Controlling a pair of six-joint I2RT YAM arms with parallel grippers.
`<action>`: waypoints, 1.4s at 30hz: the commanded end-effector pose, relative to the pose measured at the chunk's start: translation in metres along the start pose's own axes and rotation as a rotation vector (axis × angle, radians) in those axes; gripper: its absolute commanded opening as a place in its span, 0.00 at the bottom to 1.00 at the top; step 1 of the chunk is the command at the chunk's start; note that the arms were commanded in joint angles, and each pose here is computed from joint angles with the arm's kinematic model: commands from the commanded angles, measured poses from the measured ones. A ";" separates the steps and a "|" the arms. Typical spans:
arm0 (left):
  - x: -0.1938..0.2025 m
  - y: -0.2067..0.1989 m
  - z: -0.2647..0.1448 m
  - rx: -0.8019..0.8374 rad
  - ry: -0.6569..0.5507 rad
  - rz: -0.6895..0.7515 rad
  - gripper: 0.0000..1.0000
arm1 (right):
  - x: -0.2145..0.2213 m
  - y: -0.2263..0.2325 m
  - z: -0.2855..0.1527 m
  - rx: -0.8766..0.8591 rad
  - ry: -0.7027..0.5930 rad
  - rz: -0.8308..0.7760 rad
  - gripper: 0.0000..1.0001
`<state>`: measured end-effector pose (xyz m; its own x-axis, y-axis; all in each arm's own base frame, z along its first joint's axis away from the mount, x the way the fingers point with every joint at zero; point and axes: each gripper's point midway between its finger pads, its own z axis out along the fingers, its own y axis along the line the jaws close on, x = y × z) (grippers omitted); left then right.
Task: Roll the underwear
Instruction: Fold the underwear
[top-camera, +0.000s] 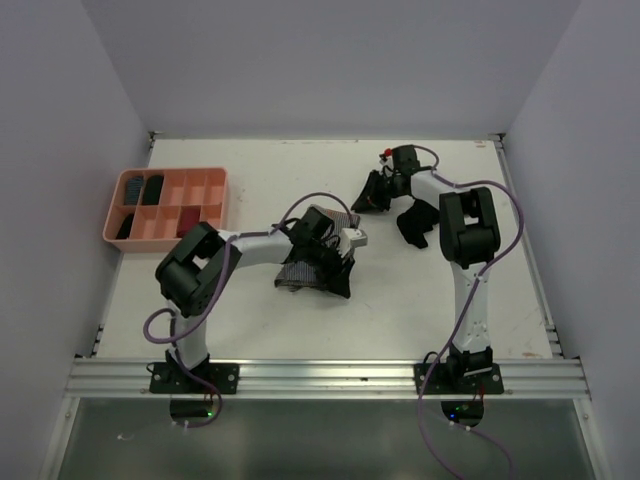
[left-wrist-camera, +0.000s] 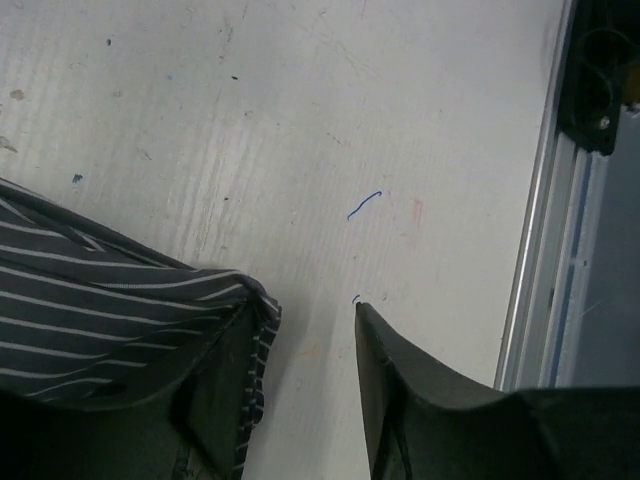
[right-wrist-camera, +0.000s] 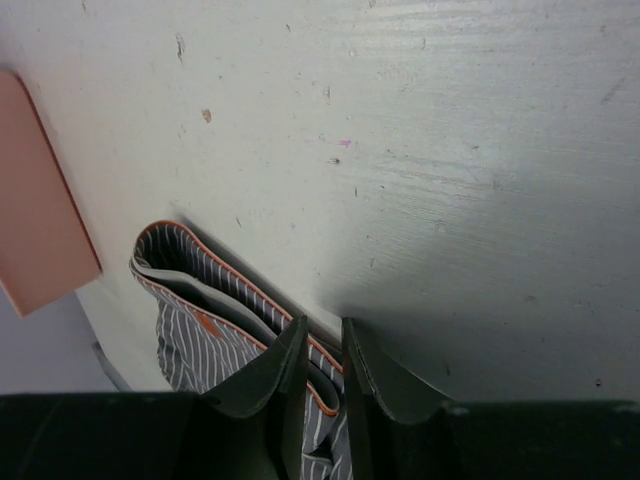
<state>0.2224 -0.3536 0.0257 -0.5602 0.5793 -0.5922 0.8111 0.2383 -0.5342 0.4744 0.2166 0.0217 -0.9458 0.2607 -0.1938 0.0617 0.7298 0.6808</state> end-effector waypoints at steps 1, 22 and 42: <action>0.013 -0.008 -0.010 -0.088 0.080 0.060 0.52 | -0.006 0.005 -0.006 0.013 -0.016 -0.048 0.24; 0.012 0.041 -0.132 -0.098 -0.122 -0.112 0.52 | 0.098 0.099 -0.050 -0.215 0.198 -0.206 0.42; 0.041 0.140 -0.141 -0.286 0.019 -0.125 0.52 | 0.186 -0.010 -0.012 -0.067 0.360 -0.119 0.33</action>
<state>0.2966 -0.2174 0.0262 -0.7686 0.4421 -0.4624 0.6344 0.4336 -0.6400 0.3078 0.2663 0.0171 -0.9967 -0.0728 -0.0366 -0.0733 0.6034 0.7941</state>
